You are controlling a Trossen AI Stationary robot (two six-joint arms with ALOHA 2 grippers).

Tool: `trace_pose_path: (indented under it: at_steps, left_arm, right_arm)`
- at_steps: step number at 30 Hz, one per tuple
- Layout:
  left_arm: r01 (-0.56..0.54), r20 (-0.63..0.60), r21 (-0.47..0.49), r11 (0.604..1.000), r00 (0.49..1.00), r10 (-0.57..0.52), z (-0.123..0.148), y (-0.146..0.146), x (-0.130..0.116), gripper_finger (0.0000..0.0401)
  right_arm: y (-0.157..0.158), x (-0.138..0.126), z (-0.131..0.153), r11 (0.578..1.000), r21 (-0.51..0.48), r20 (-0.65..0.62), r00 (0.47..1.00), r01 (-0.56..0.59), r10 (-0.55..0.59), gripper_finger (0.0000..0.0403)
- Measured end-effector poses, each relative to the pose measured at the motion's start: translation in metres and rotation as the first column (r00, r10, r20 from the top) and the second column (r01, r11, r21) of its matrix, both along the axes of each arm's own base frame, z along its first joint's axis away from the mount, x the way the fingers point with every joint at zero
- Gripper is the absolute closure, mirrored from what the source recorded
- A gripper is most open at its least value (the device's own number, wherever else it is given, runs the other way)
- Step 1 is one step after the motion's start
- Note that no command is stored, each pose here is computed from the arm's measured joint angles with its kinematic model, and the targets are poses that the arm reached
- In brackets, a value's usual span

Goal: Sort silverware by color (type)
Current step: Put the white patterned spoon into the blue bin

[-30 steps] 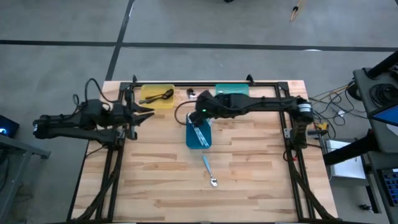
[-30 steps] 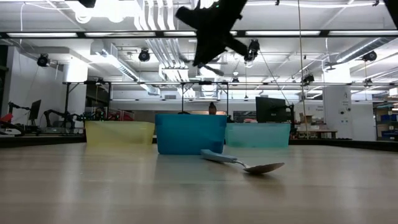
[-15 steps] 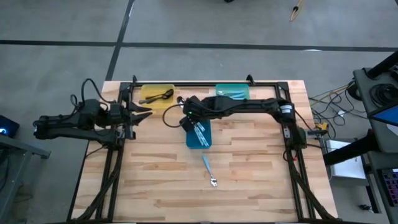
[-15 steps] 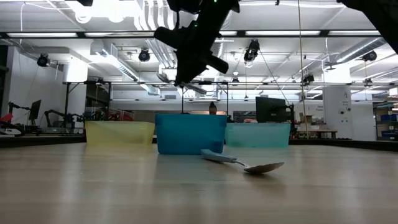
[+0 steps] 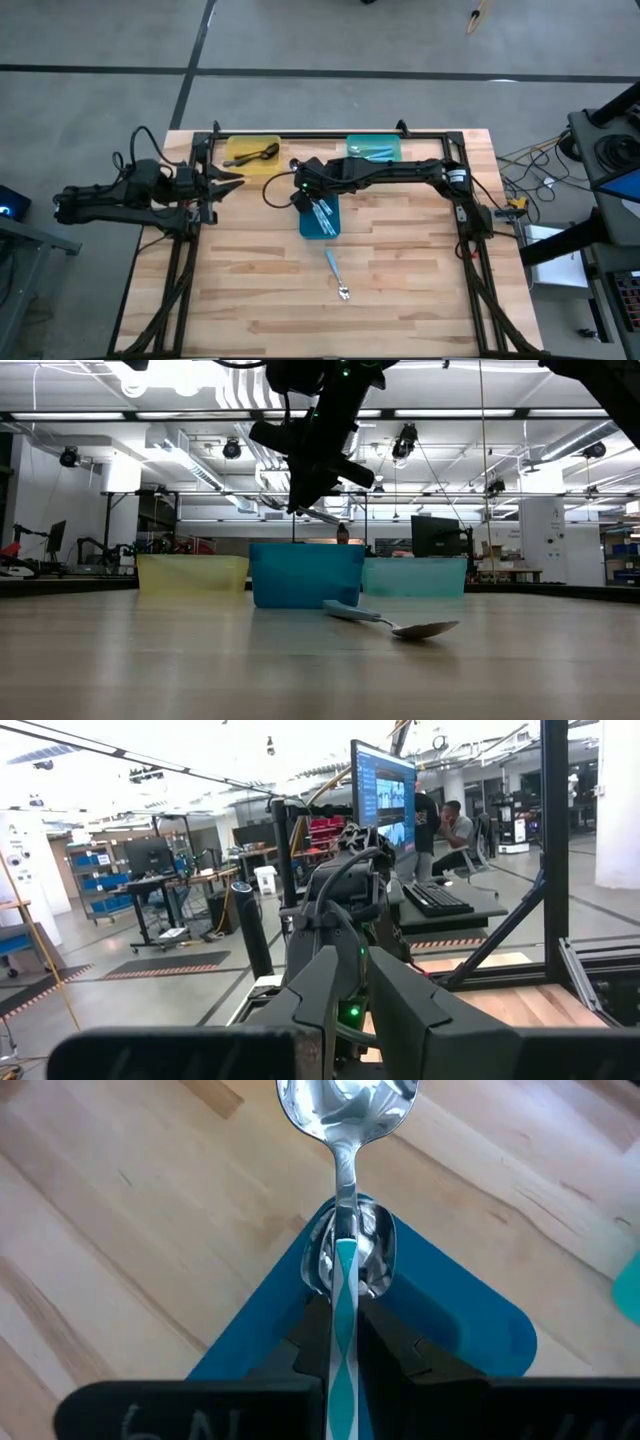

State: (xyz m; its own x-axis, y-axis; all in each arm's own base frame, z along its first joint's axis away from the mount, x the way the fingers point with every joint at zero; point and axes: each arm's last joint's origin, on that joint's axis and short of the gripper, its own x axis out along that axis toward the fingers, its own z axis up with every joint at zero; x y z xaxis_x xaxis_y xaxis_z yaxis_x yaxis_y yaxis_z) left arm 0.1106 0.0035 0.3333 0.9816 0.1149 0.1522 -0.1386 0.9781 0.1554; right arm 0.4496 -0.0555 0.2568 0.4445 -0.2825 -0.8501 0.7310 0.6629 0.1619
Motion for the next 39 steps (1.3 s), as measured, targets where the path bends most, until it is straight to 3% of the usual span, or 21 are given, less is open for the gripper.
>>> trace_pose_path:
  at_steps: [8, 20, 39]
  left_arm:
    - [0.0, -0.019, 0.001, 1.0, 1.0, 0.0, -0.002, 0.0, 0.004, 0.0362]
    - [-0.01, -0.062, 0.095, 0.995, 0.998, 0.016, -0.005, 0.0, 0.011, 0.0362]
    - [-0.019, -0.08, 0.124, 0.992, 0.996, 0.029, -0.006, 0.0, 0.011, 0.0362]
  right_arm:
    - [-0.001, -0.001, -0.002, 0.998, 0.034, 0.004, 0.999, 0.048, -0.048, 0.038]
    - [0.001, -0.004, -0.004, 0.989, 0.076, -0.016, 0.992, 0.128, -0.127, 0.038]
    - [0.003, -0.01, -0.021, 0.989, 0.092, -0.094, 0.99, 0.118, -0.109, 0.038]
